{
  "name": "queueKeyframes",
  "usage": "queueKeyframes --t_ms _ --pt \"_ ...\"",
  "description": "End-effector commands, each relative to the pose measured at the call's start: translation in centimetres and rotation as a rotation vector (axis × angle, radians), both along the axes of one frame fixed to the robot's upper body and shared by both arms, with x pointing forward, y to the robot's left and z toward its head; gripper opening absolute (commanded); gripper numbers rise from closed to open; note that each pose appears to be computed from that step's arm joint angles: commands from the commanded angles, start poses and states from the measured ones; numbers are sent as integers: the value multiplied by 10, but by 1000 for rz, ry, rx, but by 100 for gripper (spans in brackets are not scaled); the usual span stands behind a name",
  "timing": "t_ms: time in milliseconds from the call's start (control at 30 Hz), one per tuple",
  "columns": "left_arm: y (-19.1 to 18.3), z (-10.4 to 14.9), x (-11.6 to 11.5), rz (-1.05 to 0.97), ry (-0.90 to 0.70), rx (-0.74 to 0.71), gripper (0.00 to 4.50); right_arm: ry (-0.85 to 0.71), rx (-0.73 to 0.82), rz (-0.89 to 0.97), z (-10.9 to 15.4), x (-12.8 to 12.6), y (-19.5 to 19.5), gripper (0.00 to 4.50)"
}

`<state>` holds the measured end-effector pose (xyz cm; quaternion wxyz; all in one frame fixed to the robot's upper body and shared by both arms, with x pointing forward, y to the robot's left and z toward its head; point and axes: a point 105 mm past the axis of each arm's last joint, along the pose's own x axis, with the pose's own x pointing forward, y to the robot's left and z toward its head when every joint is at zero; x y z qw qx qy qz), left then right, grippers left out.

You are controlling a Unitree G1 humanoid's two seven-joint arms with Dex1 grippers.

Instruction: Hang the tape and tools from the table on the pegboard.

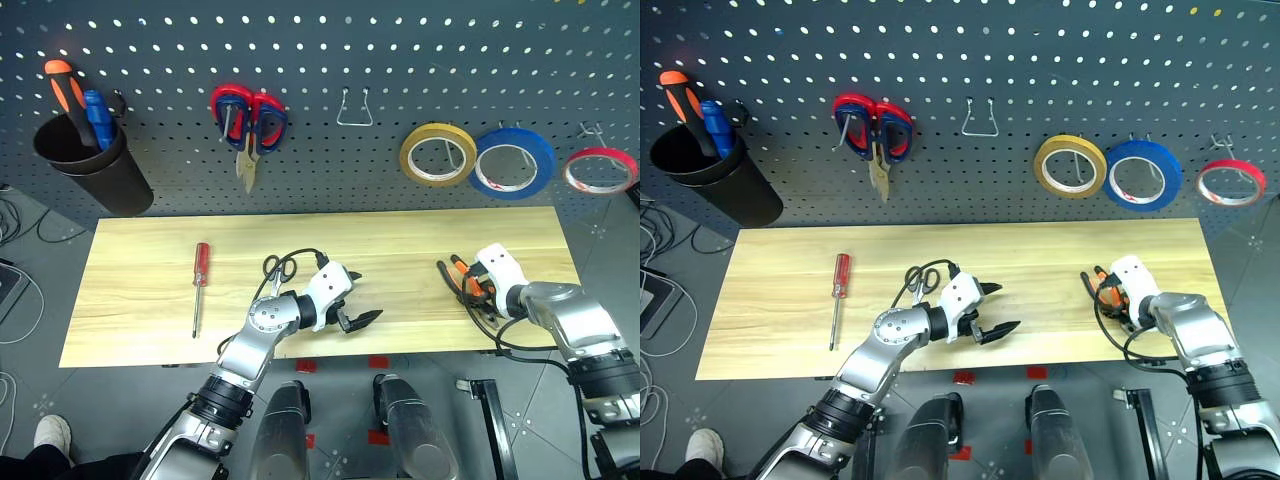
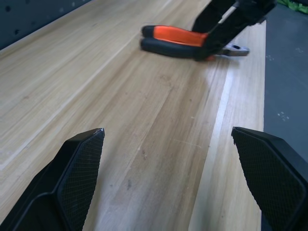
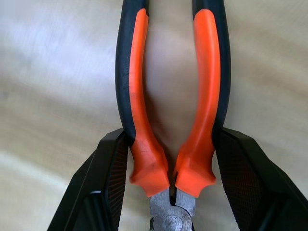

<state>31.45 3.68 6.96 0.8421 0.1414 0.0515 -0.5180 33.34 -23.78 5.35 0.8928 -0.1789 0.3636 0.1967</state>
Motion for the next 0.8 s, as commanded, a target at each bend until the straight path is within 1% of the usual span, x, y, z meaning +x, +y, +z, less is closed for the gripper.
queueKeyframes --t_ms 33,300,433,533,667,800 --pt "-8 9 -8 -26 -29 -38 450 12 -38 95 -2 -11 4 245" --pt "-6 20 -23 -47 -43 -60 450 -46 -57 239 12 -24 23 245" --pt "-3 27 -30 -49 -36 -84 450 -87 -94 313 26 -24 29 245" --pt "0 33 -34 -43 -27 -108 450 -137 -98 304 38 -20 30 245" --pt "7 44 -34 -2 -32 -157 450 -239 -41 244 60 -14 34 245" --pt "20 63 -35 86 -43 -250 450 -379 104 166 86 -17 47 245"
